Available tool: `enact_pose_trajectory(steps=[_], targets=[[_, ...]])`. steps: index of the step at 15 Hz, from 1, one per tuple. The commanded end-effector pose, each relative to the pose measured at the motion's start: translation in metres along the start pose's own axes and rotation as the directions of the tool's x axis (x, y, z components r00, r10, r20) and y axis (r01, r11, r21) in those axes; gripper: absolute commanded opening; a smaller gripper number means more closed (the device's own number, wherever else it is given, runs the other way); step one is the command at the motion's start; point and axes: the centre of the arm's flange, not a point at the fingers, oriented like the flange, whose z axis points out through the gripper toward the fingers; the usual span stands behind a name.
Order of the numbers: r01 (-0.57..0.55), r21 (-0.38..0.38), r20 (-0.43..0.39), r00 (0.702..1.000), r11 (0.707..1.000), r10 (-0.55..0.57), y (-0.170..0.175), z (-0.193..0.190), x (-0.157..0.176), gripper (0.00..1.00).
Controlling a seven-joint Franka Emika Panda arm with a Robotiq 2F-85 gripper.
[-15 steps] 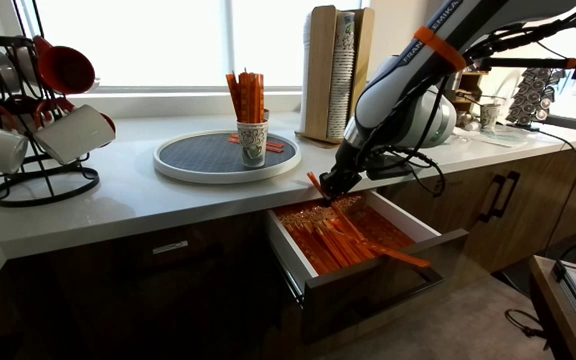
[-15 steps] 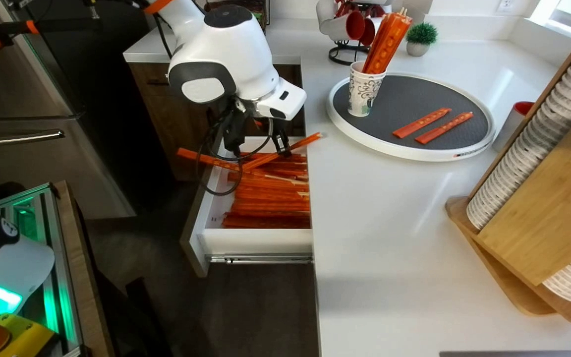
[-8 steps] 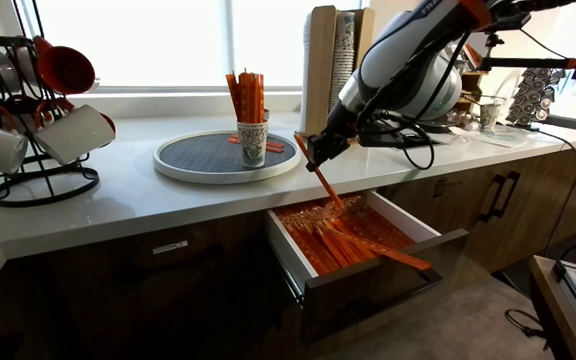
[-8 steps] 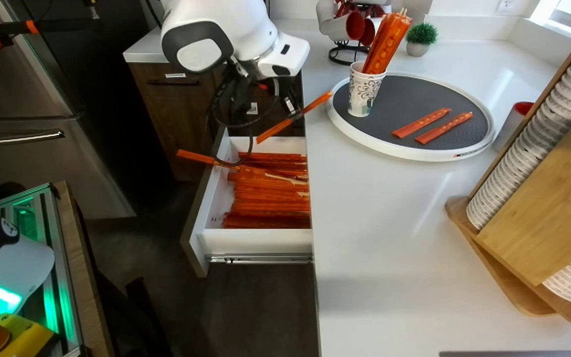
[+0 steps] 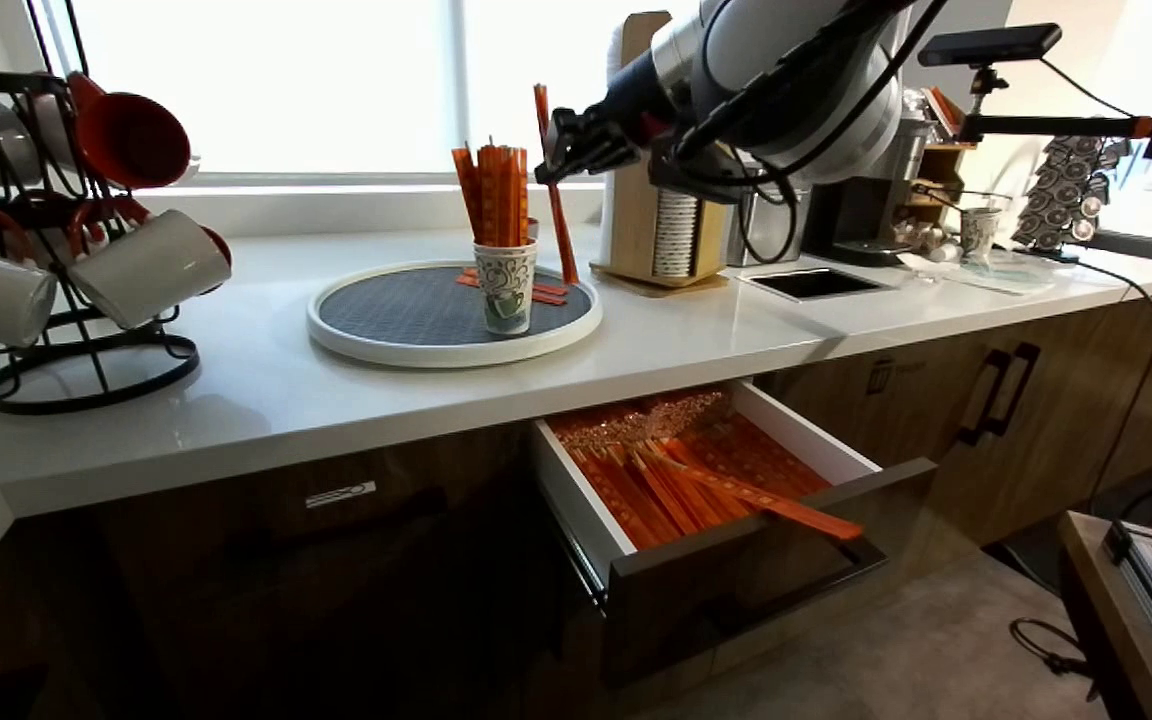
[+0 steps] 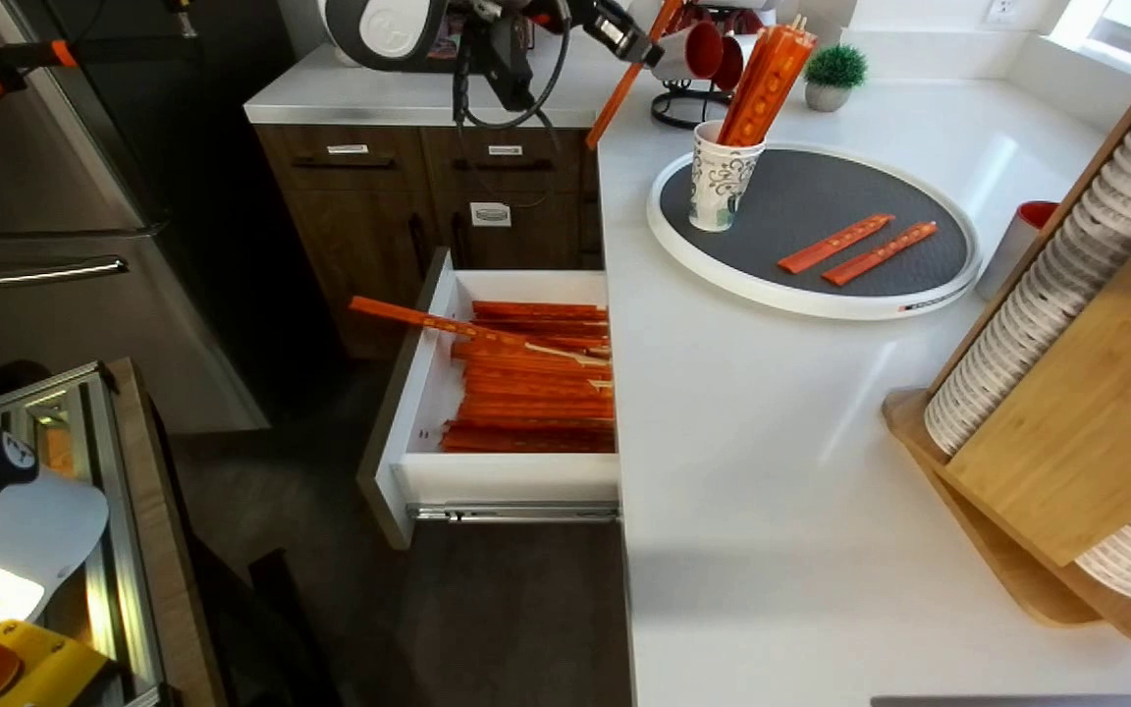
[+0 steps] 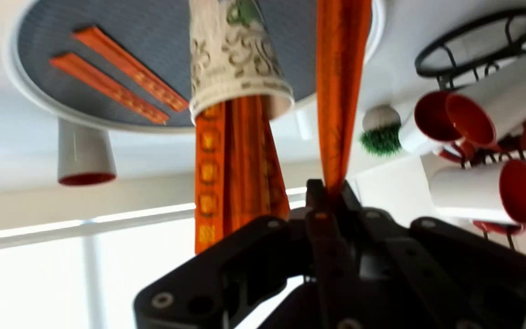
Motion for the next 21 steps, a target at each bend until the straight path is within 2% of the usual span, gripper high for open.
enact_pose_trajectory(steps=[1,4,8,12,14,15,17,21], targets=[[0.036,-0.001,-0.205,0.978,0.999,-0.035,-0.005,0.034,0.027,0.02],[0.081,-0.036,-0.335,0.938,0.996,-0.089,-0.001,0.053,0.035,0.02],[0.079,-0.104,-0.442,0.890,0.991,-0.117,0.018,0.078,0.023,0.02],[0.067,-0.132,-0.502,0.856,0.989,-0.125,0.029,0.096,0.009,0.02],[0.069,-0.139,-0.507,0.852,0.988,-0.131,0.030,0.104,0.001,0.02],[0.062,-0.138,-0.502,0.856,0.988,-0.124,0.029,0.107,-0.003,0.28],[0.061,-0.135,-0.482,0.868,0.989,-0.120,0.028,0.111,-0.009,0.39],[0.057,-0.129,-0.472,0.875,0.990,-0.112,0.024,0.109,-0.010,0.69]])
